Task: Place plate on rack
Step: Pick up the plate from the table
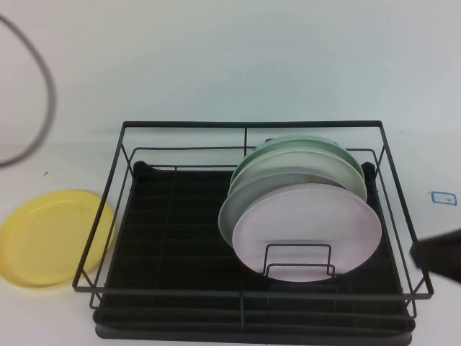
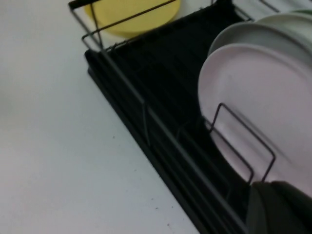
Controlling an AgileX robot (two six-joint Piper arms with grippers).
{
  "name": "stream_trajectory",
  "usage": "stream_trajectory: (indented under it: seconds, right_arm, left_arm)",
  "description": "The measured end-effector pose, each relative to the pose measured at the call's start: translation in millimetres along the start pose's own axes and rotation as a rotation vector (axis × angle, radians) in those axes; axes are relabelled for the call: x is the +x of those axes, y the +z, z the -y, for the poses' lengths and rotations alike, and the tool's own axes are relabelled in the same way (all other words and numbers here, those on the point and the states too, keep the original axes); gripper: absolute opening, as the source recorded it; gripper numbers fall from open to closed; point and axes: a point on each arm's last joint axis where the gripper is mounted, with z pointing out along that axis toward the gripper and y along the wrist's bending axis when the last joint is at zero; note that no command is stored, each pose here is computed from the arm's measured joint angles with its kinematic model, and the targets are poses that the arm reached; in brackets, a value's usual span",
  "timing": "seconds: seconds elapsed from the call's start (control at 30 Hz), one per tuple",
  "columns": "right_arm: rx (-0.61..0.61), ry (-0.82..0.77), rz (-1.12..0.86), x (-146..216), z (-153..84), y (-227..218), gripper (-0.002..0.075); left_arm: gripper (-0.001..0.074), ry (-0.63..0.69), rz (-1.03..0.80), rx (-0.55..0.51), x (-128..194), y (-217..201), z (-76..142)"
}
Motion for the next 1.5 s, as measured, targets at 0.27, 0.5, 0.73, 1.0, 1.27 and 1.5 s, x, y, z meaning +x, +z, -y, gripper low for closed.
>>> stream_trajectory:
  seconds: [0.27, 0.5, 0.73, 1.0, 1.27, 1.5]
  right_arm:
    - [-0.059, 0.025, -0.053, 13.6, -1.4, 18.0, -0.0002]
    - [-0.026, 0.053, -0.02, 10.5, 3.8, 21.8, 0.0009]
    - [-0.009, 0.061, -0.012, 9.8, 6.5, 23.6, 0.0013]
    - [0.017, 0.065, 0.008, 8.1, 8.9, 23.6, 0.0013]
    - [0.045, 0.13, 0.085, 1.4, 11.9, 23.2, 0.0012]
    - [0.049, 0.166, 0.122, -1.9, 12.6, 22.9, 0.0012]
  left_arm:
    - [0.0, -0.141, -0.248, -0.203, 25.0, 25.8, -102.0]
    - [0.0135, -0.178, -0.37, -0.27, 46.0, 62.0, -129.9]
    - [0.0326, -0.215, -0.396, -0.263, 62.3, 93.0, -152.0]
    - [0.0335, -0.178, -0.429, -0.273, 77.4, 121.8, -161.8]
    - [0.004, -0.168, -0.423, -0.275, 79.2, 126.5, -166.4]
    - [0.0011, -0.087, -0.284, -0.249, 49.4, 100.2, -139.7]
